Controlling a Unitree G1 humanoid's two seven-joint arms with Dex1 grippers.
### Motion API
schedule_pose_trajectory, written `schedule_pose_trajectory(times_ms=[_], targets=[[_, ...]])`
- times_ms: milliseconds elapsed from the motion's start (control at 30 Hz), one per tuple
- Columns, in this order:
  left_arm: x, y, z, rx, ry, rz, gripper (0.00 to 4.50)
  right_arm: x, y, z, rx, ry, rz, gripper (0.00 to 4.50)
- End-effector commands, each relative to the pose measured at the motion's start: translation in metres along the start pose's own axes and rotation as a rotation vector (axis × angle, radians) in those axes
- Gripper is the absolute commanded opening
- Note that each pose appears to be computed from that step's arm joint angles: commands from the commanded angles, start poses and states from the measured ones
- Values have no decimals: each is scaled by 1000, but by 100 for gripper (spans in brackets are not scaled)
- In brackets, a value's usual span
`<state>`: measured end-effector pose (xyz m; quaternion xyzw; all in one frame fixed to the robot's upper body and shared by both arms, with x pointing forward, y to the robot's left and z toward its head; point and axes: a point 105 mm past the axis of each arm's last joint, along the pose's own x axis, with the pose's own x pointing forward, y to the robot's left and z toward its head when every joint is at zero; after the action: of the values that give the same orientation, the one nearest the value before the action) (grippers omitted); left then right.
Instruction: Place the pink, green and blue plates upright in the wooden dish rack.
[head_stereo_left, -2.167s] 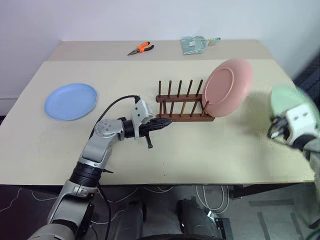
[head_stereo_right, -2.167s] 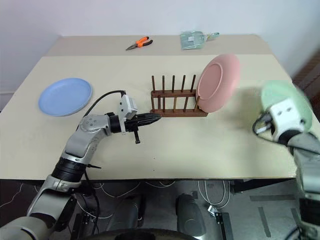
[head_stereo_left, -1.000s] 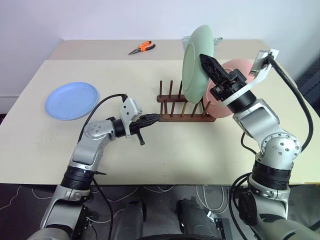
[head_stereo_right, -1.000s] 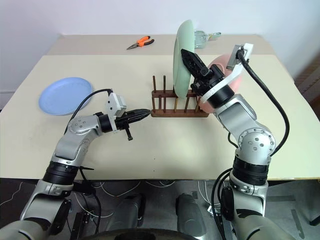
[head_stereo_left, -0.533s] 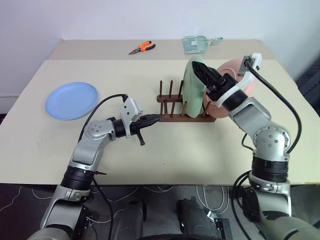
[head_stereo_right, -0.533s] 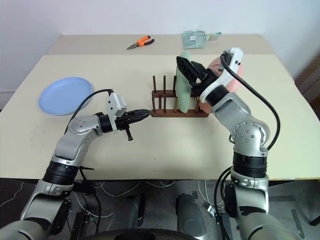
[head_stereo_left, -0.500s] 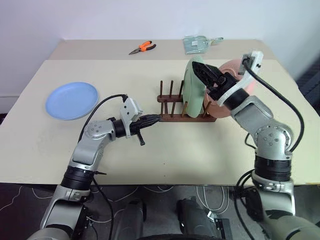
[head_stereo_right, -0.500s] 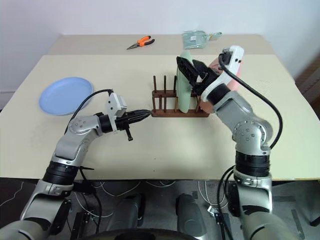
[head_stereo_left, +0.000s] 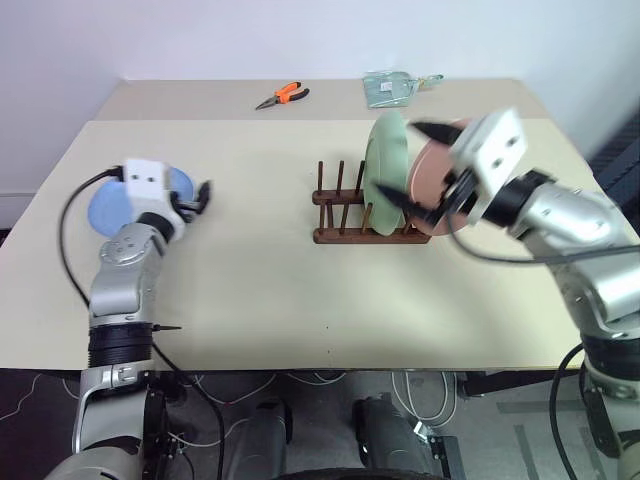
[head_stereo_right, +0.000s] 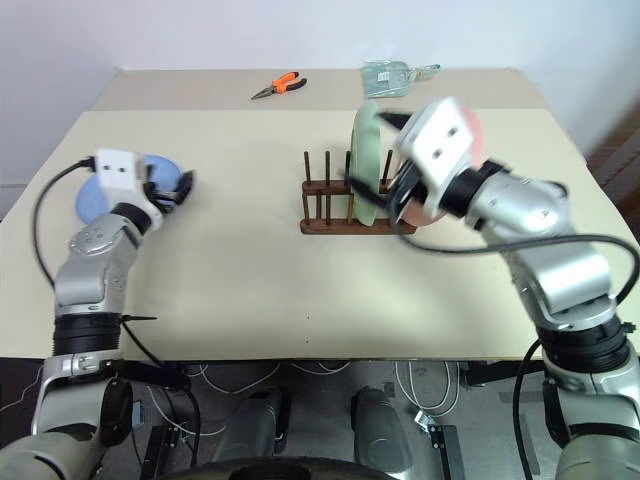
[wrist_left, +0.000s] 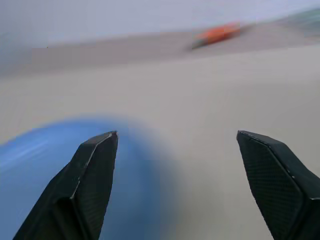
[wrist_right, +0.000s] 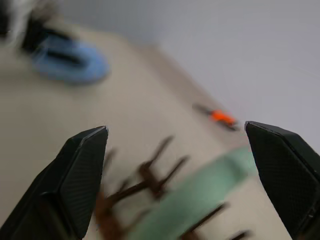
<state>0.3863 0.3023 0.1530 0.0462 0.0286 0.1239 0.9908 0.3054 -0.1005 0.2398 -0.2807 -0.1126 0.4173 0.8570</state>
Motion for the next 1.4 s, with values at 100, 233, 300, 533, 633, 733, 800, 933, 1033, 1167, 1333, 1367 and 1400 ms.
schedule_pose_trajectory(times_ms=[100,233,300,533,633,733,800,933,1033,1167,1333,1367,1400], targets=[[-11,46,-5,-171,70,289,386,19,33,15,32,-116,74,447],[-13,44,-21,-466,154,300,386,24,44,12,52,-123,94,447],[-14,47,-28,-574,182,320,363,24,48,7,56,-113,99,450],[-5,51,-28,-778,171,324,66,22,52,-3,70,-84,86,450],[-2,50,-26,-789,164,305,8,21,51,-2,80,-84,88,450],[5,12,28,-666,8,67,8,27,45,6,-3,-93,66,450],[2,-20,62,-573,-76,-92,8,34,48,10,-77,-97,83,450],[-17,-85,112,-391,-160,-335,8,61,57,8,-297,-77,115,450],[-33,-107,126,-291,-178,-406,8,83,45,6,-424,-61,53,450],[-48,-118,136,-313,-177,-451,8,106,39,1,-563,-40,33,450],[-59,-126,141,-314,-183,-501,0,126,34,-7,-669,-9,10,398],[-60,-125,141,-313,-182,-498,0,128,35,-7,-667,-13,8,364],[-60,-123,141,-322,-181,-491,0,129,36,-5,-670,-20,5,331]])
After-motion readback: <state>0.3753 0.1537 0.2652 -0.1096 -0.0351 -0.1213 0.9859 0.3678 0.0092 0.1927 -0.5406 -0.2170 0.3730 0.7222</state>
